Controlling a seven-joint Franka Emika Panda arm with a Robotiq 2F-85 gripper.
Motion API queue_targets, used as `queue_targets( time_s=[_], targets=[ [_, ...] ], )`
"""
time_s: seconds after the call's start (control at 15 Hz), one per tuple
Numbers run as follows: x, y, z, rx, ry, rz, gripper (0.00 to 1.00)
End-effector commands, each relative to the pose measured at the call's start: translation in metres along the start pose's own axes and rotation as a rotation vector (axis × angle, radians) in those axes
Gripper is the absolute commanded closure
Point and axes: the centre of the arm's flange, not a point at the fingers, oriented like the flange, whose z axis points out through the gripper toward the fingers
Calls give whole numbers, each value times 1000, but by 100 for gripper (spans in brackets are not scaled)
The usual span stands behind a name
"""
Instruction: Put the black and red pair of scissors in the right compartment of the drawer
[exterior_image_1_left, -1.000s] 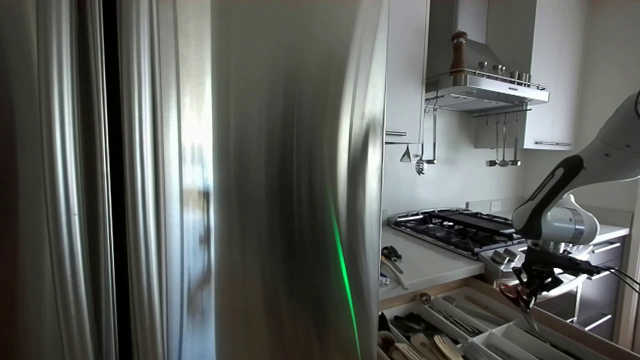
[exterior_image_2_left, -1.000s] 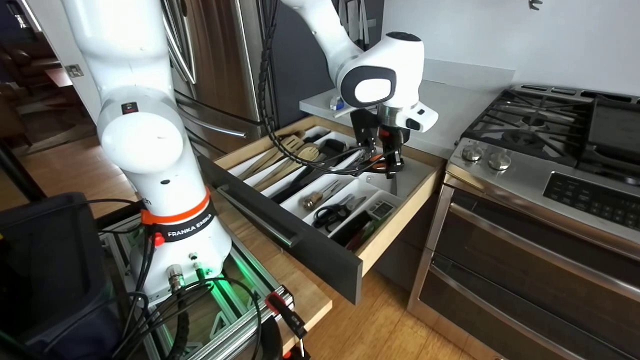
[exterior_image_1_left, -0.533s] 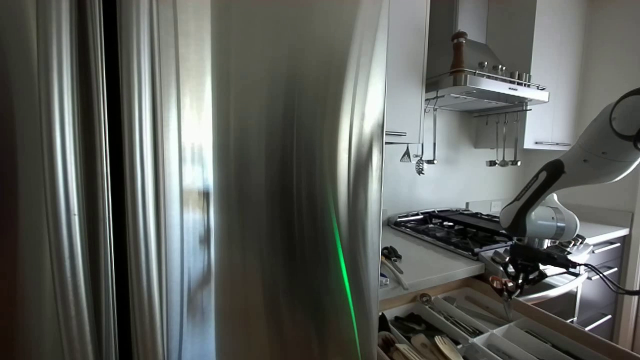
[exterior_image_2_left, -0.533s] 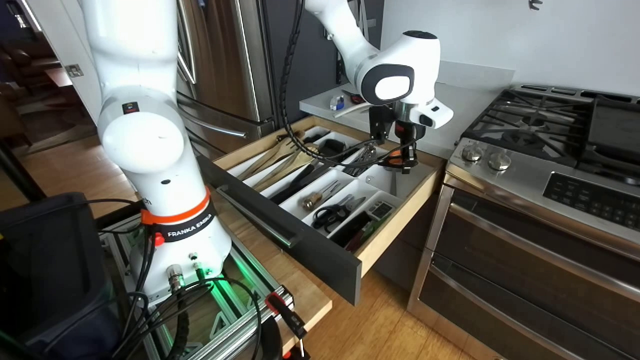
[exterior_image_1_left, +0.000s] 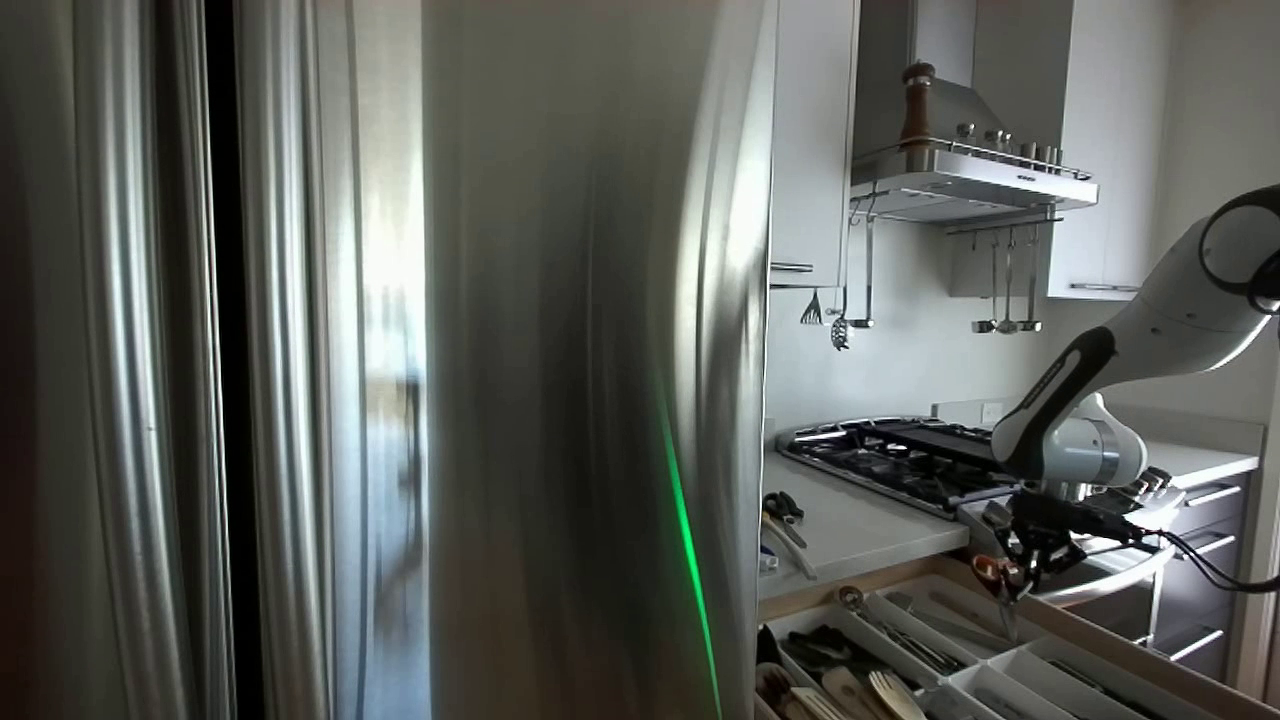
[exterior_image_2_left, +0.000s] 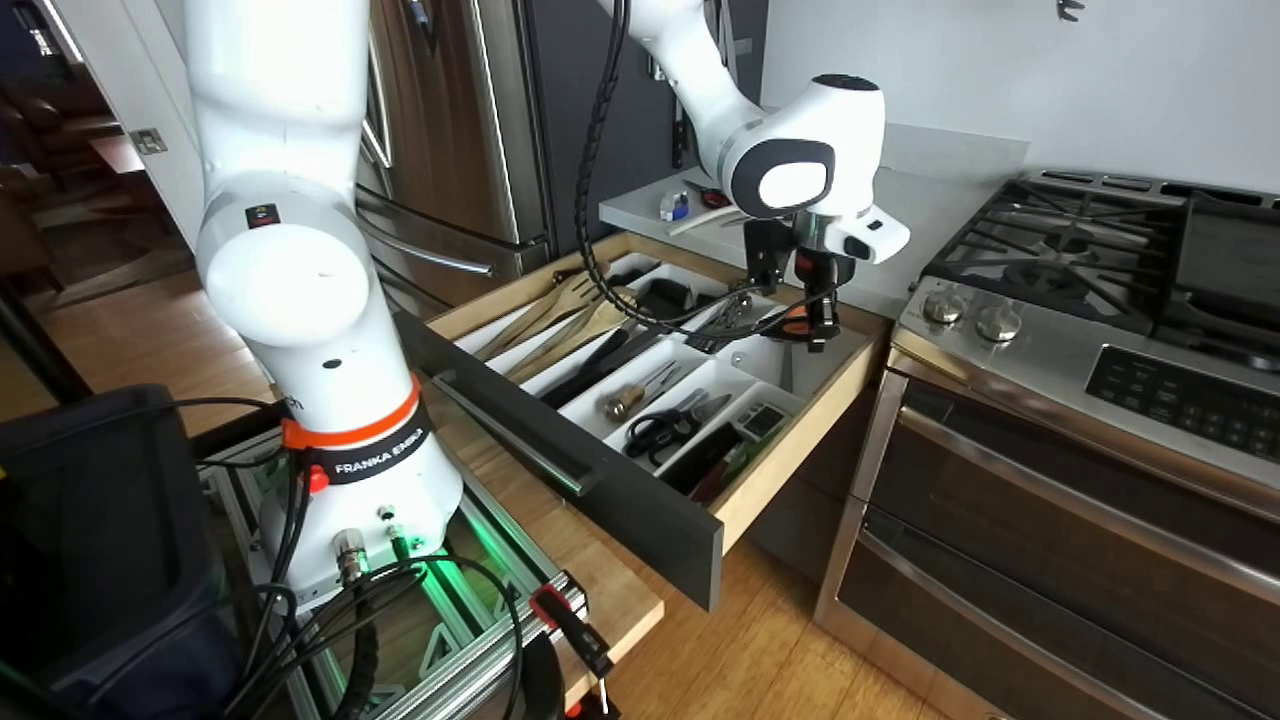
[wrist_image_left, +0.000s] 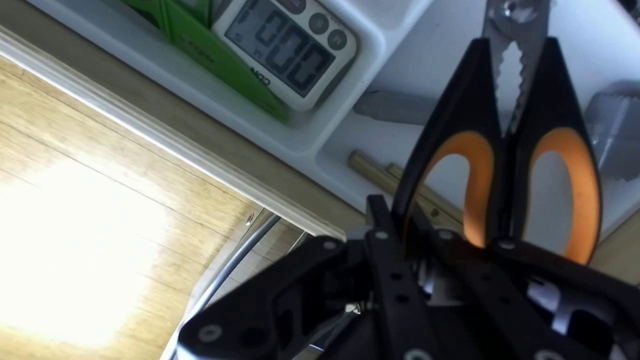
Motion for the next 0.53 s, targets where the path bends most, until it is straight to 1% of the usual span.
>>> queue_targets(
  time_s=[0.0,0.27,0.47],
  targets=[
    [10,-15,15,5,60,-11,98],
    [33,-25,25,15,126,29,98],
    [45,-29,33,15,152,57,98]
  ],
)
